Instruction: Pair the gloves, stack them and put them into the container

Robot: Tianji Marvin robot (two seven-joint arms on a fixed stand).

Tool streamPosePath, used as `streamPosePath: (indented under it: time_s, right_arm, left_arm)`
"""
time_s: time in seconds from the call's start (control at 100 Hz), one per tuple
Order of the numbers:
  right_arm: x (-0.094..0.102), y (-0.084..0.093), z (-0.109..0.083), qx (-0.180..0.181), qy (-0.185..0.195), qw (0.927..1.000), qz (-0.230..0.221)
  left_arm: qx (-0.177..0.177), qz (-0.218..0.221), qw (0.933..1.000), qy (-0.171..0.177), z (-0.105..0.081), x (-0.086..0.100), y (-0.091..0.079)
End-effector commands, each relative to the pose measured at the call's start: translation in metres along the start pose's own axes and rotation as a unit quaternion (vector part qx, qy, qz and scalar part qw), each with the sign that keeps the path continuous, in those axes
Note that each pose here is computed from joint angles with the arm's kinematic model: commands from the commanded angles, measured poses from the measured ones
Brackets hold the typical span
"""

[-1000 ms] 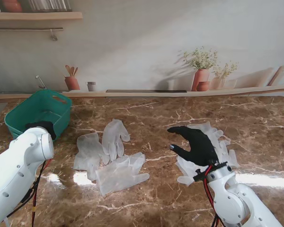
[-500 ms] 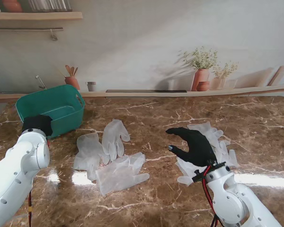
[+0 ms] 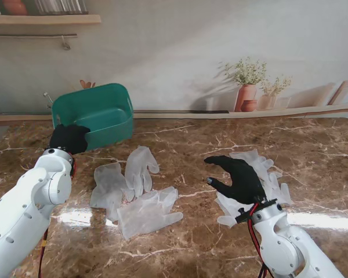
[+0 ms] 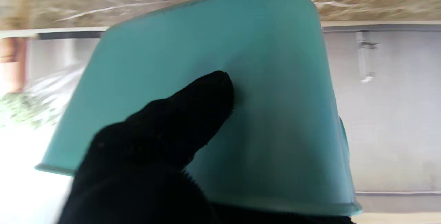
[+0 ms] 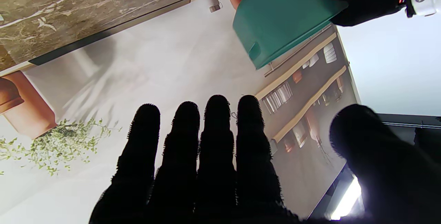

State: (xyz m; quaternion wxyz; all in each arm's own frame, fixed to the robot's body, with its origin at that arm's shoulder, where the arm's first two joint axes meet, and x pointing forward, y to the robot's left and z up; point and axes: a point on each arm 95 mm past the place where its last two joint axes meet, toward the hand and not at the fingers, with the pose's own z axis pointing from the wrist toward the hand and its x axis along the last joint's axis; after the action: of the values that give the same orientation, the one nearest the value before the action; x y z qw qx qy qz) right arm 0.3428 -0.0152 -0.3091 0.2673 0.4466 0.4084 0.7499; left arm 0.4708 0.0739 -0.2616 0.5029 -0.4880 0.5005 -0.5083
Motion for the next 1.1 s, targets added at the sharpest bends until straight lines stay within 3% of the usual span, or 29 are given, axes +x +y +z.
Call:
streamPosePath:
  time_s: [0.0,0.25,0.6,0.81,1.09]
  right_arm:
    - [-0.003,-0.004,-0.006,0.005,-0.012,0.9999,0.001]
    - [-0.005,-0.002,-0.01,-0.005,-0.017,0.9998,0.0]
    - [-0.011,-0.003,-0.013,-0.011,-0.027,0.9996,0.004]
    - [-0.016,-0.001,-0.017,-0.017,-0.035,0.9992,0.004]
    - [-0.022,0.0,-0.02,-0.021,-0.042,0.9989,0.004]
  left_arm:
    - [0.026,-0.014,0.9989,0.035,0.008,0.027,-0.02]
    - [0.006,-0.062,0.9925,0.106,0.029,0.085,-0.023]
    - [-0.057,-0.103,0.9834,0.138,0.061,0.163,-0.003]
    - [-0.078,-0.101,0.9777,0.167,0.076,0.194,0.004]
    - [-0.093,-0.097,0.9698,0.203,0.086,0.221,0.011]
